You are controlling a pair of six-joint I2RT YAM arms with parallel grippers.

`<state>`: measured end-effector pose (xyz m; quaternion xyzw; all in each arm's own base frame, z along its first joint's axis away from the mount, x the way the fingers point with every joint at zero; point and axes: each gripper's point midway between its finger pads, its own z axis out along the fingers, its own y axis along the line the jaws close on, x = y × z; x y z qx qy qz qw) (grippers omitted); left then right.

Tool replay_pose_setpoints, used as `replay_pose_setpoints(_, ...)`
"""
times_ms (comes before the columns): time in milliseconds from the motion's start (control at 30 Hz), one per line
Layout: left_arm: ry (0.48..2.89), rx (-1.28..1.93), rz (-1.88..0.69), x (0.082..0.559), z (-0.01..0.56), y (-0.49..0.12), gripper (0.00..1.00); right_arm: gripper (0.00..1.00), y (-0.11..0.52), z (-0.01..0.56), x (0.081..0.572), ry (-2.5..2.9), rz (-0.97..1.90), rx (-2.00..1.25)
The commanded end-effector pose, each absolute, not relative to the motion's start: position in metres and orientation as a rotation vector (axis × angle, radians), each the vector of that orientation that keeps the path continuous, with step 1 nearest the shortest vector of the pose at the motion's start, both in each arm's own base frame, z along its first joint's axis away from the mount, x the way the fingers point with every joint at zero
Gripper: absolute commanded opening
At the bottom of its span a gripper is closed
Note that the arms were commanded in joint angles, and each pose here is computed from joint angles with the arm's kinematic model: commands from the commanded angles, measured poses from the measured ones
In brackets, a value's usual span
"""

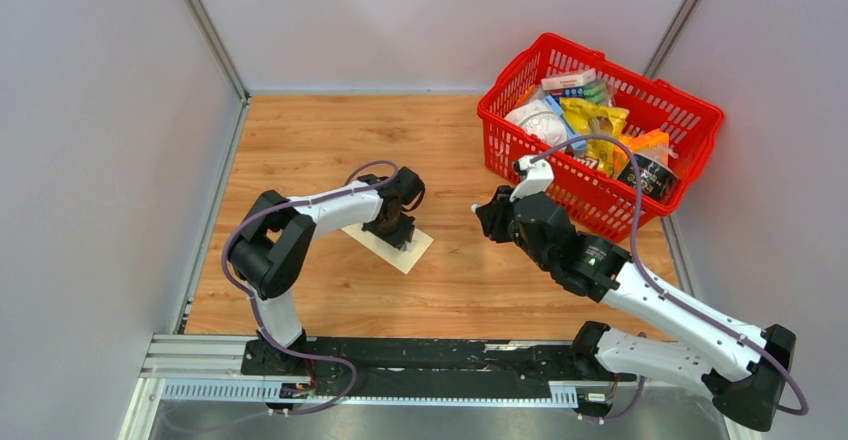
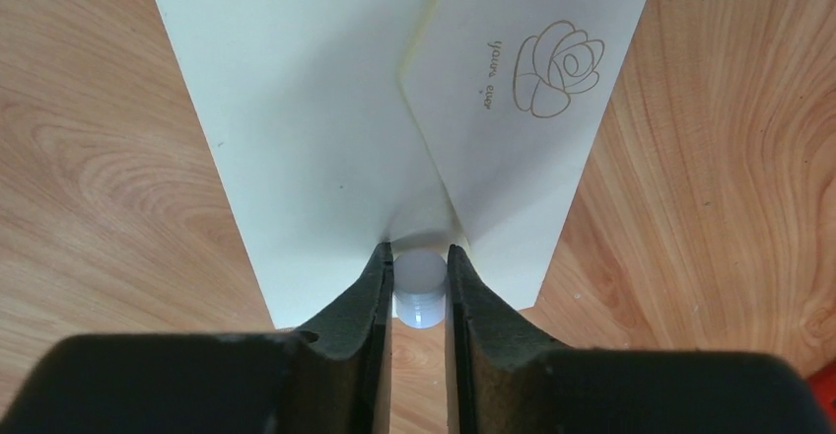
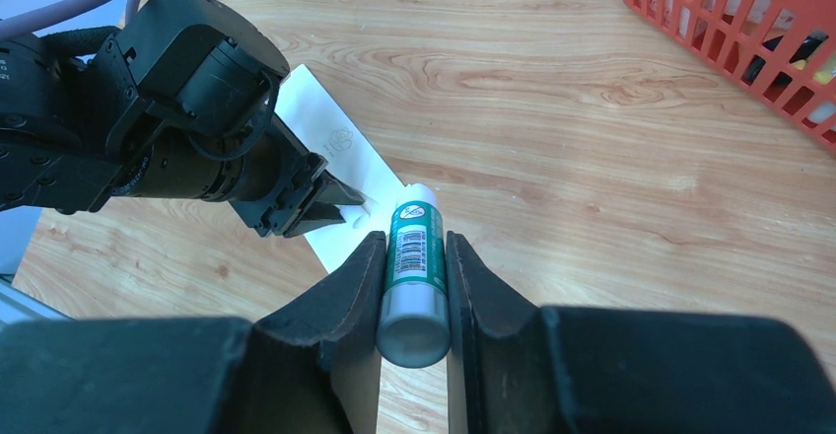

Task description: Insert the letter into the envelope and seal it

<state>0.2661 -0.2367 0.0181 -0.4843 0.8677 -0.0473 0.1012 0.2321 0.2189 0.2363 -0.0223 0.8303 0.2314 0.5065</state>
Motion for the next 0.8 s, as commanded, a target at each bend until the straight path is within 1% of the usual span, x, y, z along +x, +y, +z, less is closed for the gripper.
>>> replay_pose_setpoints(0, 2.568, -1.419, -0.200, 0.269, 0.022, -0.245, 0.19, 0.00, 0.223, 0.250, 0.234, 1.968, 0.599, -0.032)
replay_pose_setpoints(33, 2.566, -1.418, -0.226, 0.271, 0.025, -0.248, 0.15, 0.00, 0.224, 0.249, 0.233, 1.972, 0.601, -0.038)
replay_pose_setpoints(100, 2.555, -1.405, -0.291, 0.275, 0.035, -0.253, 0.13, 0.00, 0.226, 0.249, 0.233, 1.969, 0.608, -0.050)
replay_pose_setpoints(367, 2.455, -1.385, -0.702, 0.291, 0.104, -0.268, 0.12, 0.00, 0.250, 0.268, 0.232, 1.888, 0.728, -0.143)
replay_pose_setpoints(533, 2.398, -1.387, -0.852, 0.290, 0.130, -0.265, 0.12, 0.00, 0.253, 0.299, 0.233, 1.785, 0.765, -0.175)
replay_pose_setpoints(633, 2.349, -1.392, -0.945, 0.291, 0.151, -0.260, 0.12, 0.00, 0.254, 0.309, 0.233, 1.760, 0.752, -0.223)
replay_pose_setpoints(767, 2.317, -1.385, -1.068, 0.292, 0.175, -0.265, 0.12, 0.00, 0.264, 0.314, 0.226, 1.722, 0.807, -0.288)
